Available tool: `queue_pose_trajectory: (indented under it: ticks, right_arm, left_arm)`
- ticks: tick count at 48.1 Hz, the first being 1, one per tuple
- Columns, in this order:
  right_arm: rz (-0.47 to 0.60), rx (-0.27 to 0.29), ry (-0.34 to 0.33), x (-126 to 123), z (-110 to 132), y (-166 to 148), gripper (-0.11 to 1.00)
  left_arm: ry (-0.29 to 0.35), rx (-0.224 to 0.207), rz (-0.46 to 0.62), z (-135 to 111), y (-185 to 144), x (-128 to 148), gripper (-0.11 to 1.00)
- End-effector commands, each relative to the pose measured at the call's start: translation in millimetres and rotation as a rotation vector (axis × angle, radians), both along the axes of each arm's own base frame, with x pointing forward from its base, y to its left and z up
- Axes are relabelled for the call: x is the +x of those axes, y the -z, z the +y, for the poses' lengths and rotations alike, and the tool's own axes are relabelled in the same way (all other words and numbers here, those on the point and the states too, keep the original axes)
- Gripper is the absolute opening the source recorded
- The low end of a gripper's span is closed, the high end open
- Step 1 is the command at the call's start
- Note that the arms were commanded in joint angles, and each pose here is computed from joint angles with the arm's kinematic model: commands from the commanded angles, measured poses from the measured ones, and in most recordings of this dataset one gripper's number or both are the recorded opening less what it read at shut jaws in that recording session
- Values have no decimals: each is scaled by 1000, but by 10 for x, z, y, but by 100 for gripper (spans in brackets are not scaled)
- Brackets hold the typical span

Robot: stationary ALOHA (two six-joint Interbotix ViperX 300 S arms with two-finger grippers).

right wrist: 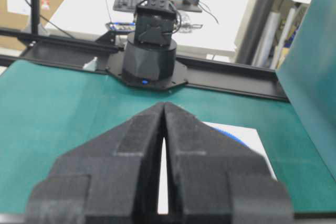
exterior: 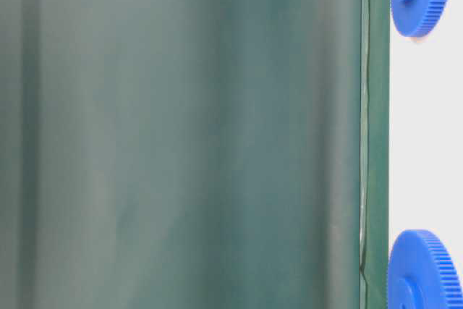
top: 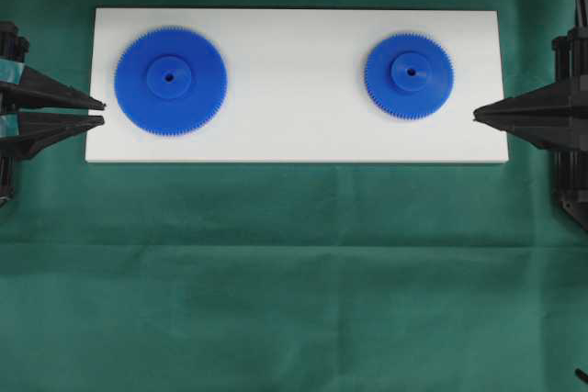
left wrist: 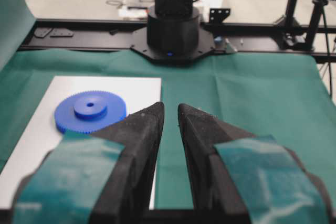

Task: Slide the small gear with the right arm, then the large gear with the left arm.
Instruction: 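Move the right gripper over the smaller blue gear on the right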

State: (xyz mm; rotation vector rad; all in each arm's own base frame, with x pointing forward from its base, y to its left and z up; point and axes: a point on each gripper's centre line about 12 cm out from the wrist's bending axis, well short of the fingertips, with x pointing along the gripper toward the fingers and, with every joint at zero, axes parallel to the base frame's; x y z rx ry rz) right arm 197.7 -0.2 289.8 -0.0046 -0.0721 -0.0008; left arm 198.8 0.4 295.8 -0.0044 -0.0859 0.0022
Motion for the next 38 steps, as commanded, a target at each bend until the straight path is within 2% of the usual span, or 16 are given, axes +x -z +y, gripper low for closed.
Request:
queue_pose_trajectory:
  ticks: [1, 3, 9, 15, 28, 32, 38]
  right_arm:
    - [-23, 7, 8, 17, -16, -82, 50]
    - [-22, 7, 16, 16, -32, -76, 50]
    - [-16, 13, 42, 10, -84, -56, 50]
    - [-3, 29, 100, 0, -203, -41, 50]
    - [41, 44, 320, -110, -622, -34, 50]
    - [58, 62, 356, -127, -693, -22, 50]
    - [106, 89, 368, -118, -719, 40, 50]
  left_arm:
    - [-8, -15, -2, 15, 10, 3, 24]
    - [-8, -15, 1, 15, 22, 1, 21]
    - [-9, -15, 17, 17, 53, 8, 0]
    - [-20, -15, 35, 39, 79, 8, 0]
    - [-101, -20, 73, 200, 125, -1, 0]
    - [-115, -23, 77, 228, 130, -4, 0]
    - [-122, -23, 79, 243, 136, -7, 0]
